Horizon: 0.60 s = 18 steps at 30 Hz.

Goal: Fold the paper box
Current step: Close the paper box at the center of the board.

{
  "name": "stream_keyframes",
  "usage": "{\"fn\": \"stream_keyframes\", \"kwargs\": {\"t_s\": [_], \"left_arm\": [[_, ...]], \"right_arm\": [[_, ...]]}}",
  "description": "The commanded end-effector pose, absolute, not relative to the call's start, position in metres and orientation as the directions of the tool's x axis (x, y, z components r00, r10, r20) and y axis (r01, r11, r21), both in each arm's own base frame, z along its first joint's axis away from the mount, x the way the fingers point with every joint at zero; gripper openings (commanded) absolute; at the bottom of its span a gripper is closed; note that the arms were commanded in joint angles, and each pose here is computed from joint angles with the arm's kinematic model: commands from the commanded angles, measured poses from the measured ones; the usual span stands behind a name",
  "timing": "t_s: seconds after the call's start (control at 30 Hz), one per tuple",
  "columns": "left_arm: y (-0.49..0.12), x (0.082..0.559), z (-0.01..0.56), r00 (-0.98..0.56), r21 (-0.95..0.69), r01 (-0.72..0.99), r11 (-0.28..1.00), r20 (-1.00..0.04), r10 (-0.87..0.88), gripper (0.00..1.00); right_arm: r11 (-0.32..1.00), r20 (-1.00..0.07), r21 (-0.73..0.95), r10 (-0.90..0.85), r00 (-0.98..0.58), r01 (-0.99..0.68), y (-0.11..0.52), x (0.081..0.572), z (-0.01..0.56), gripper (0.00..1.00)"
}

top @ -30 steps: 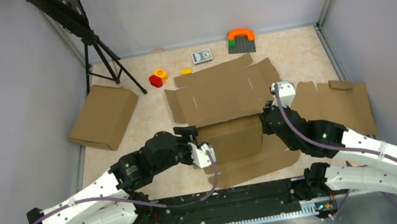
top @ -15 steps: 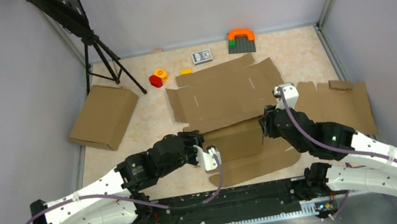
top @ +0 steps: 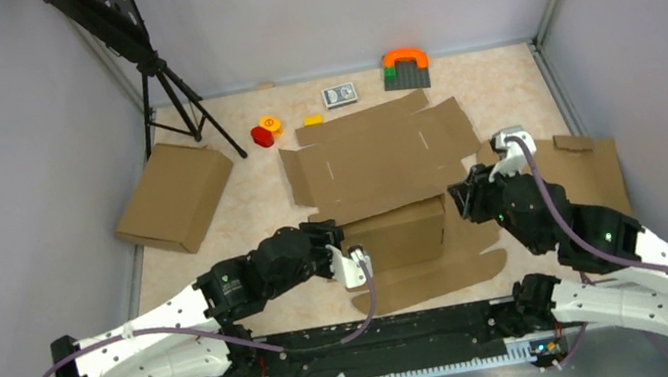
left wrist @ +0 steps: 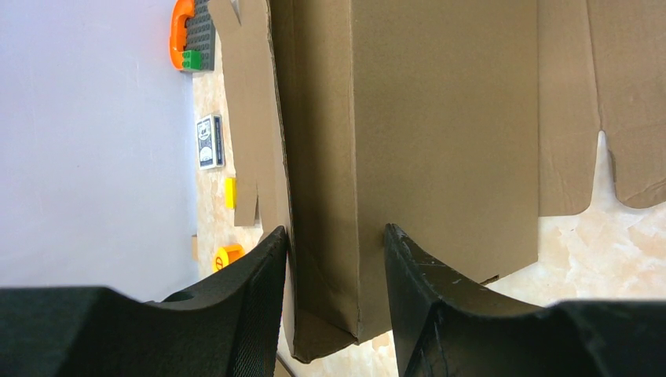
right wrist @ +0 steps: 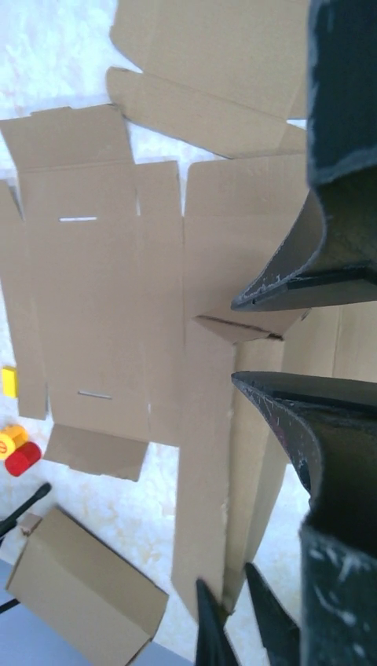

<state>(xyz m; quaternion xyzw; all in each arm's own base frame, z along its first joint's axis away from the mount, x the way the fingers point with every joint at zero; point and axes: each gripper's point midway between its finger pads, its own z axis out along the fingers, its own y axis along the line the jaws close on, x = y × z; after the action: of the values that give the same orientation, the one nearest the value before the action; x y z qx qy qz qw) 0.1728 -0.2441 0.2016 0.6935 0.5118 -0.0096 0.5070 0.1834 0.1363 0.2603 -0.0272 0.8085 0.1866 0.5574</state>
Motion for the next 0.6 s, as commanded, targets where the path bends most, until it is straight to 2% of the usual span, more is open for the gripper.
{"fn": "stream_keyframes", "kwargs": {"t_s": [0.0,0.13,0.33,0.57], "left_arm": [[-0.245,0.171,0.195,0.472,0.685,0.728,0.025,-0.527,0.707,0.48],[-0.245,0.170,0.194,0.471,0.684,0.729,0.021,-0.523,0.710,0.48],[-0.244,0.171,0.191,0.465,0.683,0.730,0.017,-0.515,0.721,0.48],[-0.247,0.170,0.185,0.454,0.672,0.741,0.003,-0.505,0.734,0.47]], "right_arm": [[0.944,-0.933,0.230,0.146,-0.329,-0.235,0.146,0.199,0.297,0.32],[0.967,-0.926,0.144,0.057,-0.374,-0.209,0.156,0.208,0.290,0.26],[0.979,-0.881,0.086,-0.011,-0.474,-0.183,0.155,0.203,0.239,0.00],[0.968,-0.836,0.160,0.029,-0.548,-0.193,0.155,0.185,0.190,0.00]]}}
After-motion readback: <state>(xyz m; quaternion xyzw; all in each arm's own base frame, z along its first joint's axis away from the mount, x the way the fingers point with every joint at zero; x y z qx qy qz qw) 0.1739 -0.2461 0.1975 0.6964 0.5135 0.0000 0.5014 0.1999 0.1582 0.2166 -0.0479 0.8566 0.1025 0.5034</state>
